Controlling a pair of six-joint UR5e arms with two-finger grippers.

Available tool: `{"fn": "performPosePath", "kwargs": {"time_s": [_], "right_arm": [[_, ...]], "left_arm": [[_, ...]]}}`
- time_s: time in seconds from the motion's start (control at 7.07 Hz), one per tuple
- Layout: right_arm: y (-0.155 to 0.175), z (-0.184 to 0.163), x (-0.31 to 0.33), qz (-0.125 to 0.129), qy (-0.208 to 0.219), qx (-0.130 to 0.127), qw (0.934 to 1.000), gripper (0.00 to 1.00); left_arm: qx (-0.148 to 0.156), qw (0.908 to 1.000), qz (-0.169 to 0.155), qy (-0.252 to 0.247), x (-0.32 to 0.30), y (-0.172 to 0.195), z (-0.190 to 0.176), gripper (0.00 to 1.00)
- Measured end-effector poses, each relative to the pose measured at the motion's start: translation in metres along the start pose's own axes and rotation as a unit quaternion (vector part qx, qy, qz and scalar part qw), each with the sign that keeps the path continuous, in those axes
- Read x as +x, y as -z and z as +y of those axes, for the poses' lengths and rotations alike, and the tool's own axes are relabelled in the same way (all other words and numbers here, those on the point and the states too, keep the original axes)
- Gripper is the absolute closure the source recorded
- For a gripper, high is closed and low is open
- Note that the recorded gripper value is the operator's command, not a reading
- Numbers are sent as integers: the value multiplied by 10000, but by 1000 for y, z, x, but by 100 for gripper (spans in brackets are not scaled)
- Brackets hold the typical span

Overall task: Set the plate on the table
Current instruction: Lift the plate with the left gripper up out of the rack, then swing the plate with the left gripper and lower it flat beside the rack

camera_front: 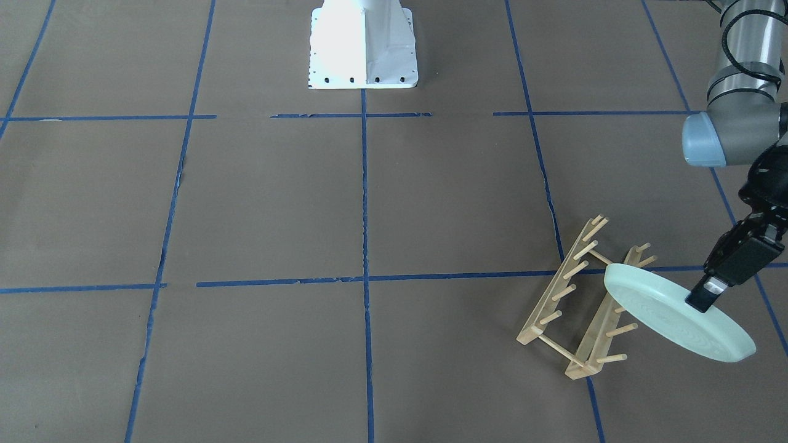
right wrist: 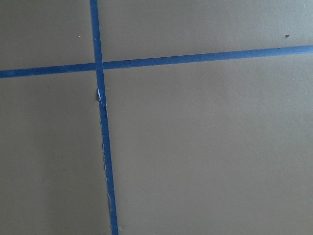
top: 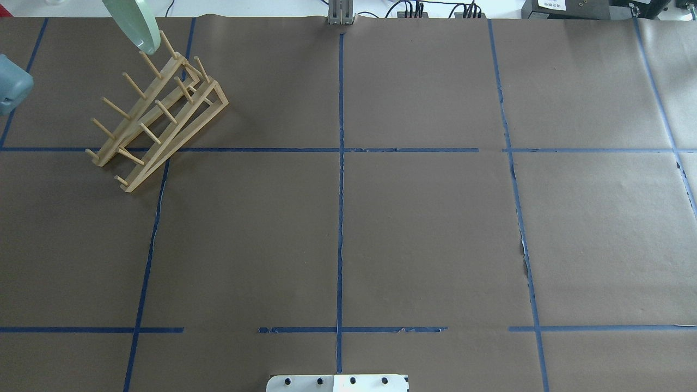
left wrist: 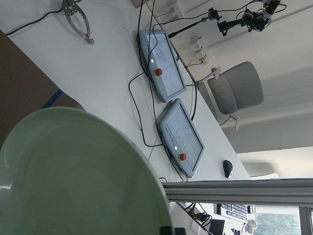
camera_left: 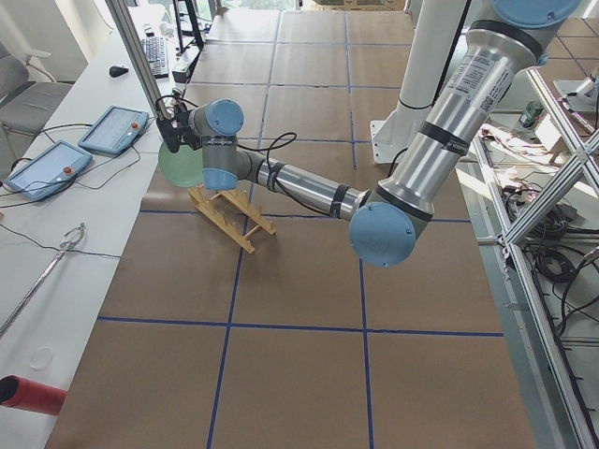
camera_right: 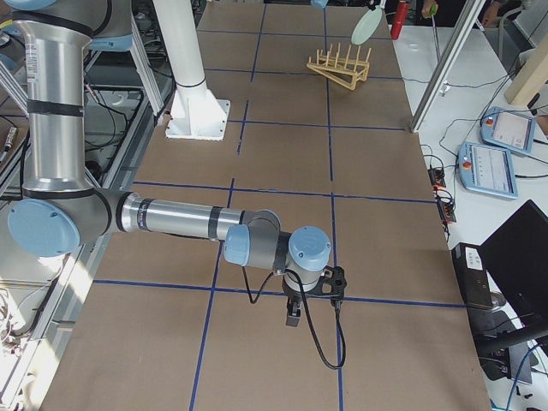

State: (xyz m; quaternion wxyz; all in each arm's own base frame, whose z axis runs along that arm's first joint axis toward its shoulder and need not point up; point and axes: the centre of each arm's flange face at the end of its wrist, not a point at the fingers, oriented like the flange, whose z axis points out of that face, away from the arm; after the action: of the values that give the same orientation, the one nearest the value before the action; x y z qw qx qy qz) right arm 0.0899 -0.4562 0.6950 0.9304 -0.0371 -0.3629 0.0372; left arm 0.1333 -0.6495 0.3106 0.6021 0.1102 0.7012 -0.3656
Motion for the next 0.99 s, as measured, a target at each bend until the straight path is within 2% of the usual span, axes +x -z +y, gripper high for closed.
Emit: {"fn": "performPosePath", "kwargs": {"time_s": [0.14,0.42,0.71,0.99], "right_arm": [[0,0,0,0,0,0,10000,0],[0,0,0,0,0,0,10000,0],[0,0,0,0,0,0,10000,0],[0,0,0,0,0,0,10000,0]], "left_arm": [[-75,10000,56,-21,14,7,5,100],[-301,9995,-71,-90,56,19,36,100],[-288,9984,-332,-350,106,33,71,100],[-515,9926,-747,-803,135,26,131,100]]}}
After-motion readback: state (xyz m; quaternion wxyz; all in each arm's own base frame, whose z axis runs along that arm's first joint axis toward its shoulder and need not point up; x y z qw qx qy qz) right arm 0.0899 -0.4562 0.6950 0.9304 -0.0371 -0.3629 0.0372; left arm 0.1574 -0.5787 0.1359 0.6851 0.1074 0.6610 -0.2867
